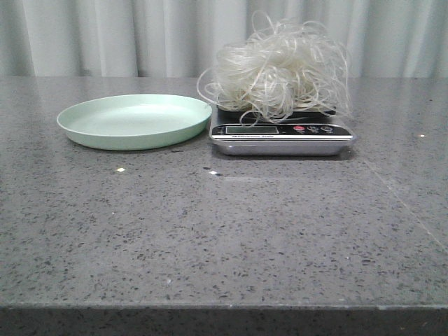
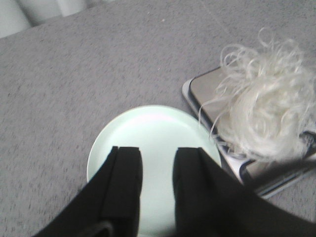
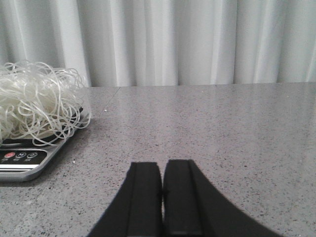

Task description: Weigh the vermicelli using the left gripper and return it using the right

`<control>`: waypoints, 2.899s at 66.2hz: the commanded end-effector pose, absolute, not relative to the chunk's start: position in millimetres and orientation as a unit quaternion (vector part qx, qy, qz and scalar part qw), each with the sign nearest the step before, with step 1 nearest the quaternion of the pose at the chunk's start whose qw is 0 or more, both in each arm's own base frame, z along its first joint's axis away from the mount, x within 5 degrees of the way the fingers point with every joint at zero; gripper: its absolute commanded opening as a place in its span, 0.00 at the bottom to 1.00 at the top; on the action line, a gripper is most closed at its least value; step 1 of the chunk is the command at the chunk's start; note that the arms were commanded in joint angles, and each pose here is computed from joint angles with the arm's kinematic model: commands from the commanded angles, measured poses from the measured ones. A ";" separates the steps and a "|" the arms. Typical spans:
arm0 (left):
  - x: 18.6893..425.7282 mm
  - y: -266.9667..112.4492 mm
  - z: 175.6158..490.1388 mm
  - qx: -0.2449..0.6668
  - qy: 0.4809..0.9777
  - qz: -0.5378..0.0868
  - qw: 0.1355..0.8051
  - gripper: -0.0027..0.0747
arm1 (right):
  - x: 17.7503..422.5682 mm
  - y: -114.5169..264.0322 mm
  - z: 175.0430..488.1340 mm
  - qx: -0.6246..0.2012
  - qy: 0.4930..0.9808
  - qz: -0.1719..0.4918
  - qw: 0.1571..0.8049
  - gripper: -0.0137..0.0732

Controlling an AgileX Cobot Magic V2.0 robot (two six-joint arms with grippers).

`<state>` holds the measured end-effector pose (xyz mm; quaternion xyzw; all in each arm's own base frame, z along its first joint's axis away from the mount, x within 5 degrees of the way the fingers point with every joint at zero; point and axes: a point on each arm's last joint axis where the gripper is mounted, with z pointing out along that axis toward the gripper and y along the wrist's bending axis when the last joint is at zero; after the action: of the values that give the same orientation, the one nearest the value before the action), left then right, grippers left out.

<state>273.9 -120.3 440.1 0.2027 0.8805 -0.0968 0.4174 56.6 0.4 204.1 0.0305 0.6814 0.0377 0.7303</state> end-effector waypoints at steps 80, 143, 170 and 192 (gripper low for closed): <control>35.1 -20.1 310.4 0.138 0.702 -0.178 0.675 0.20 | 53.9 -0.2 215.7 0.029 0.640 0.034 0.767 0.37; 35.3 -19.8 313.2 0.134 0.692 -0.180 0.686 0.20 | 111.6 2.1 307.8 0.072 0.731 0.081 0.673 0.38; 35.3 -19.8 313.2 0.134 0.692 -0.180 0.686 0.20 | 160.6 45.2 381.3 -0.071 0.785 0.129 0.601 0.51; 35.3 -19.8 313.2 0.134 0.692 -0.180 0.686 0.20 | 246.4 101.3 418.2 -0.157 0.838 0.142 0.503 0.85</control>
<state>35.6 -20.3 298.5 0.1479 0.7226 -0.1676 0.6541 229.0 88.8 395.4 -0.1405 0.8545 0.1382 0.4807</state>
